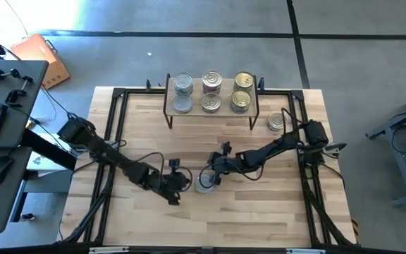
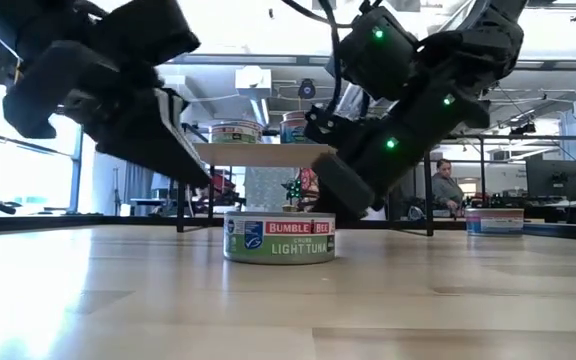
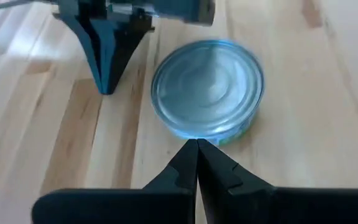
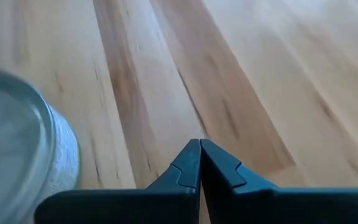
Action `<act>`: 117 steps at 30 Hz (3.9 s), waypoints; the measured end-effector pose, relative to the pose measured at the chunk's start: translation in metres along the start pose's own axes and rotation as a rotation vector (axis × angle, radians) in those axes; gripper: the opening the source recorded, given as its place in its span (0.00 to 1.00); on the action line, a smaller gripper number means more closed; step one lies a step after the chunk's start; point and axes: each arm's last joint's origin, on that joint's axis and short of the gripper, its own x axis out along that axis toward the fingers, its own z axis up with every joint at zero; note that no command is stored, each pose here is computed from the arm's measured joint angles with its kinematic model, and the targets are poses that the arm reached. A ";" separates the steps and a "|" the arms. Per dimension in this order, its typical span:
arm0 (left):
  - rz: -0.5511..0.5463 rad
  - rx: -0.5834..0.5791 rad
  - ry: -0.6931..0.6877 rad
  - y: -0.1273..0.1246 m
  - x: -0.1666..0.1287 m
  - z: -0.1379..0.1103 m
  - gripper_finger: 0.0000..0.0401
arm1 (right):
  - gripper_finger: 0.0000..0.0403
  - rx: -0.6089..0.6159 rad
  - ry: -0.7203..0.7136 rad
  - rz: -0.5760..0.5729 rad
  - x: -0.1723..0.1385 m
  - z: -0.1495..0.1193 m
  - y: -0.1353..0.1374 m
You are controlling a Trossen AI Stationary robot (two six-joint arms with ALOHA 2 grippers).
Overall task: Stack canned seafood by type on shelf
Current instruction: Stack the green white tuna can on top of the other green white tuna can on the shelf
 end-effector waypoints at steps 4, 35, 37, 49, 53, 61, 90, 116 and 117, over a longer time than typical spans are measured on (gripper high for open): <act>-0.040 0.039 -0.087 -0.009 0.004 0.005 0.01 | 0.00 -0.031 -0.002 -0.047 -0.015 0.000 0.004; -0.093 0.510 -0.051 -0.017 0.077 0.008 0.06 | 0.00 -0.048 -0.074 -0.023 -0.066 -0.050 0.060; -0.091 0.515 -0.038 -0.016 0.076 0.007 0.02 | 0.00 -0.071 -0.069 -0.024 -0.066 -0.050 0.060; -0.089 0.495 -0.043 -0.016 0.075 0.008 0.01 | 0.00 -0.070 -0.075 -0.012 -0.065 -0.050 0.061; -0.091 0.469 -0.043 -0.017 0.075 0.008 0.00 | 0.00 -0.070 -0.075 -0.012 -0.065 -0.050 0.061; -0.046 0.479 -0.063 -0.023 0.061 0.012 0.00 | 0.00 -0.064 -0.077 -0.009 -0.065 -0.050 0.061; 0.092 0.477 -0.190 -0.019 -0.016 0.050 0.00 | 0.00 -0.061 -0.082 -0.007 -0.065 -0.049 0.061; -0.252 0.370 -0.013 -0.009 0.049 0.022 0.42 | 0.00 -0.059 -0.083 -0.008 -0.065 -0.049 0.061; -0.253 0.378 0.006 -0.010 0.051 0.019 0.42 | 0.00 -0.059 -0.083 -0.008 -0.065 -0.049 0.061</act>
